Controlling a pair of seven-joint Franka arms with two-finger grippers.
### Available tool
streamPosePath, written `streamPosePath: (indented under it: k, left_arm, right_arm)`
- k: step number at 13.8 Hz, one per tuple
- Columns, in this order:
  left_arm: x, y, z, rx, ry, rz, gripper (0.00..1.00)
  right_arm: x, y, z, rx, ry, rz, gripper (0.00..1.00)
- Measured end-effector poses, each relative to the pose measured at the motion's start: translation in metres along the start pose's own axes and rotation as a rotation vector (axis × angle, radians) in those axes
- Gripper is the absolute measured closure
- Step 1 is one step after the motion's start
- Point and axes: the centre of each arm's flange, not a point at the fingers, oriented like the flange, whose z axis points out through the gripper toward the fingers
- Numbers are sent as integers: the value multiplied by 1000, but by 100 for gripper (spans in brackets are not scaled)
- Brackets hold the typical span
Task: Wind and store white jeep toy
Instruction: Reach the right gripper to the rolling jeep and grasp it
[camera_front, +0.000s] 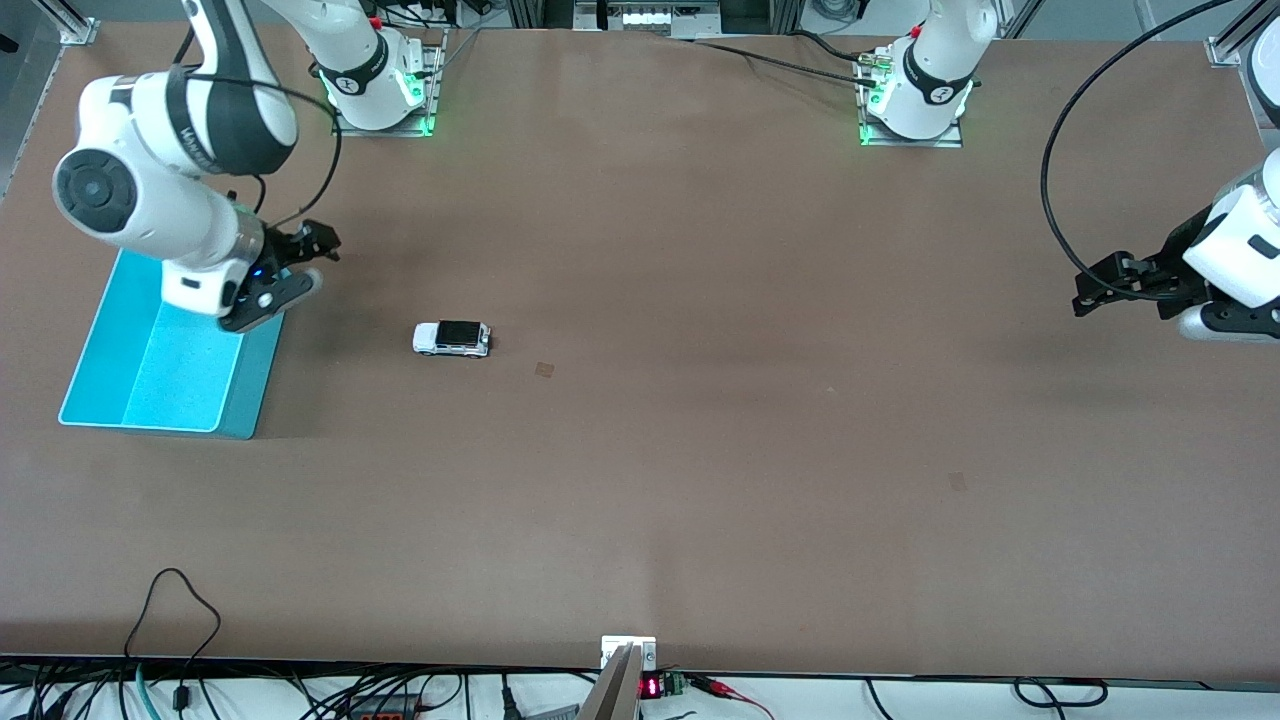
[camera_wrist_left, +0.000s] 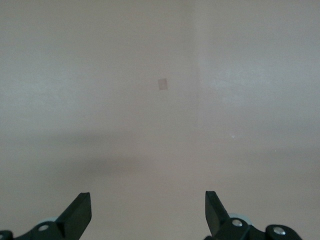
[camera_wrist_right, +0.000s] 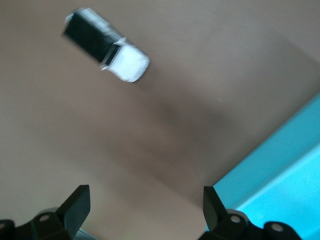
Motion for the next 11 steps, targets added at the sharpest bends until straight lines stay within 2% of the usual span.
streamPosePath:
  k: [3, 7, 11]
  left_arm:
    - [-2, -6, -6, 2, 10, -27, 0]
    - [-15, -6, -23, 4, -28, -64, 0]
    - [-18, 0, -38, 4, -43, -88, 0]
  right_arm:
    - [28, -45, 13, -50, 27, -302, 0]
    - [60, -101, 34, -122, 80, -550, 0]
    - [83, -104, 61, -175, 124, -777, 0]
